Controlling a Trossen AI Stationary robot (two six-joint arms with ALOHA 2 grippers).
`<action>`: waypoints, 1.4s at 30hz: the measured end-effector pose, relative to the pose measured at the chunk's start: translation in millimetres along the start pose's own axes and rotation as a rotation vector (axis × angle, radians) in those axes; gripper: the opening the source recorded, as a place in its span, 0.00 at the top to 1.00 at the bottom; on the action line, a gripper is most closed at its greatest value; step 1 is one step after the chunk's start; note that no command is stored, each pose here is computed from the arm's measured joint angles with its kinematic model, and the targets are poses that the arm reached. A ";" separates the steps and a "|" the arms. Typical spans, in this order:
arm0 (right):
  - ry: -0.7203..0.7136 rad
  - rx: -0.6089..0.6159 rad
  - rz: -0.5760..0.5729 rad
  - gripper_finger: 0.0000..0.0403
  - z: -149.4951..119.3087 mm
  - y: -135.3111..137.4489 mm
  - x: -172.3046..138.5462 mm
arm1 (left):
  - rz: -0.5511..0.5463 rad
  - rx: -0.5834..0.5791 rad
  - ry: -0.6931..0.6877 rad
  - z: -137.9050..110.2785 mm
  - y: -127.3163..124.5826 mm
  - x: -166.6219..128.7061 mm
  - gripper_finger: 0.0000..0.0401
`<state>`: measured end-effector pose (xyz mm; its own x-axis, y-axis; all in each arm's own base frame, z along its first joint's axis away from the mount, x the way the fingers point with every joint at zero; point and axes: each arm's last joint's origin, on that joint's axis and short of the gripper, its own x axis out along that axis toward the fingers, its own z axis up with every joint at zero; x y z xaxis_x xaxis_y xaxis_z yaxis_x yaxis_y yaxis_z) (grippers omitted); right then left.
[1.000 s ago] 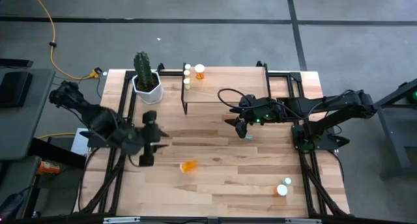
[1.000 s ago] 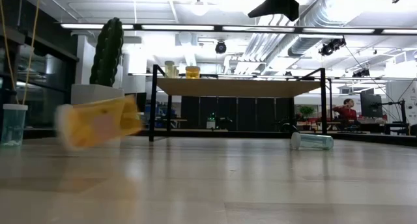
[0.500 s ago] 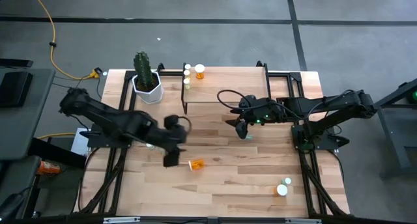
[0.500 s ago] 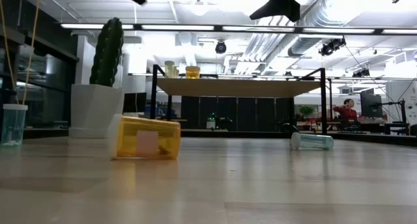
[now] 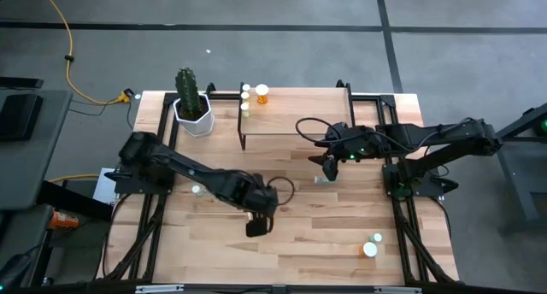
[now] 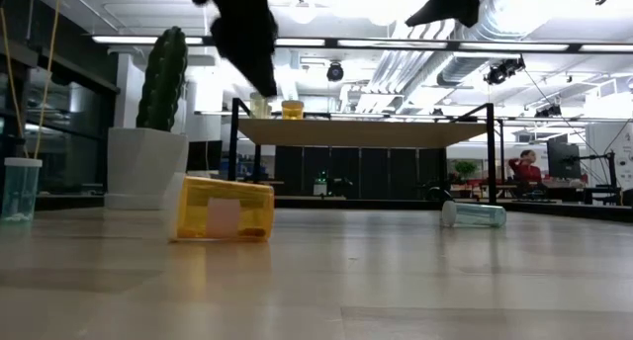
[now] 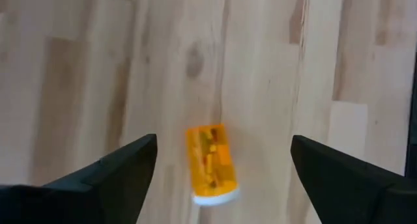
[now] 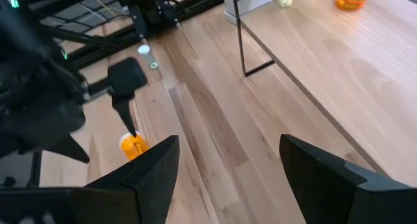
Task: Pick and place medicine bottles onto shelf by color
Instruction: Align the left orange pill bottle with the other yellow pill bottle on the shelf
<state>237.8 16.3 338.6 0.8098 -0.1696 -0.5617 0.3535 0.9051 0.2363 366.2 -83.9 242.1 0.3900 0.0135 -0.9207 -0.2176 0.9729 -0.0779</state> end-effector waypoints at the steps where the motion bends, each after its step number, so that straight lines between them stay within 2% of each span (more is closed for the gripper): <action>1: 0.006 -0.003 -0.003 0.36 -0.7 -0.7 -1.5 | -0.002 -0.006 0.015 0.5 -2.3 6.6 0.14; 5: 0.034 -0.012 -0.017 0.36 -3.6 -2.7 -3.4 | 0.020 -0.039 0.077 -5.0 -10.0 28.8 0.14; 13: 0.057 -0.019 -0.028 0.36 -5.8 -3.8 -3.4 | 0.102 -0.017 0.169 -18.0 -18.0 63.8 0.14; 23: 0.057 -0.018 -0.029 0.36 -5.8 -3.8 -3.3 | 0.134 -0.052 0.272 -27.0 -15.7 86.9 0.16; 27: 0.054 -0.019 -0.035 0.36 -5.7 -4.0 -3.3 | 0.144 -0.050 0.301 -29.9 -14.7 89.2 0.22; 36: 0.047 -0.018 -0.041 0.36 -5.3 -4.0 -3.2 | 0.157 -0.046 0.286 -28.9 -14.4 89.2 0.43; 42: 0.047 -0.015 -0.040 0.36 -5.3 -4.0 -3.2 | 0.152 -0.005 0.280 -26.5 -11.2 83.8 0.53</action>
<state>231.3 15.3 335.2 0.7720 -0.1879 -0.6072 0.3783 0.9035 0.2014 377.7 -99.8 155.7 0.0912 0.0941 -0.9914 -0.2595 0.9634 0.0676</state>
